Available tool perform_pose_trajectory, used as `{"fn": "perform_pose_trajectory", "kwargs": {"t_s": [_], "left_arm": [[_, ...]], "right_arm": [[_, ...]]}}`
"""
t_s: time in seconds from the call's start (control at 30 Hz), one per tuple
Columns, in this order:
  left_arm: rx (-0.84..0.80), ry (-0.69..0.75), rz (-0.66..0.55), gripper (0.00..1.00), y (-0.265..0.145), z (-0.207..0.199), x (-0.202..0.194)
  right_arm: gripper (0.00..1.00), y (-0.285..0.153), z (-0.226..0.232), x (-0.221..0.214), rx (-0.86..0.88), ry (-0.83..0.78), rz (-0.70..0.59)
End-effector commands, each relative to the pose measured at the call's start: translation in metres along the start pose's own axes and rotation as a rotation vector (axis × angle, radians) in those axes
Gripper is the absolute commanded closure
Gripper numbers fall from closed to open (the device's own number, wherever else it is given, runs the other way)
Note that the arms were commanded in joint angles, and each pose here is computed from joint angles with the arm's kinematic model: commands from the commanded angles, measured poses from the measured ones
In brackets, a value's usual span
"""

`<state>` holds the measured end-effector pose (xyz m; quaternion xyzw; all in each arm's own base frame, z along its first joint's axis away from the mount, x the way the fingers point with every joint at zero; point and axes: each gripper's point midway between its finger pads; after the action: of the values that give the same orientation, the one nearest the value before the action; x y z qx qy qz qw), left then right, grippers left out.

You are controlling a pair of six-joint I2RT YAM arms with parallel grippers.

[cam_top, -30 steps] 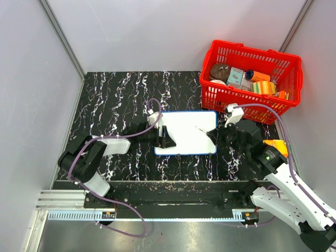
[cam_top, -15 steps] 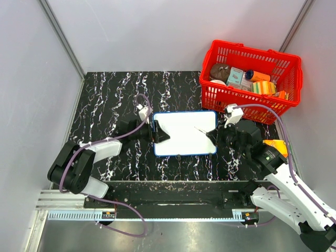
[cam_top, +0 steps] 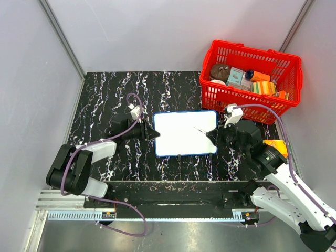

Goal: Write a sentence on the whiteboard
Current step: Adjust the whiteboard on the whiteboard stand.

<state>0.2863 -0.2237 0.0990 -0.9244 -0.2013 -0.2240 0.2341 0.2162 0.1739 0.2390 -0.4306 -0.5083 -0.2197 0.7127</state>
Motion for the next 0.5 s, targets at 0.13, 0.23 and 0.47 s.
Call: {"fn": "perform_pose_trajectory", "kwargs": {"t_s": [0.13,0.23,0.47], "left_arm": [[-0.162,0.079,0.004,1.00,0.008,-0.016,0.009],[-0.205,0.087,-0.008,1.00,0.007,-0.021,0.010],[-0.246,0.113,-0.023,1.00,0.008,-0.029,0.017]], "right_arm": [[1.00,-0.003,0.005,0.016,0.021,0.006,-0.065],[1.00,-0.004,0.006,0.017,0.024,0.004,-0.069],[1.00,-0.004,0.006,0.016,0.024,0.004,-0.069]]}}
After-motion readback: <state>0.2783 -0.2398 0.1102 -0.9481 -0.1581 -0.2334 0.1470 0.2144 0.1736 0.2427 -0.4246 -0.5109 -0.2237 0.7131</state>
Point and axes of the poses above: each gripper's point midway between its finger pads, its own y axis out along the fingers, its own z axis along the line the jaws close on, x = y × z, and after that the axes turned 14 degrees about -y, right-handed
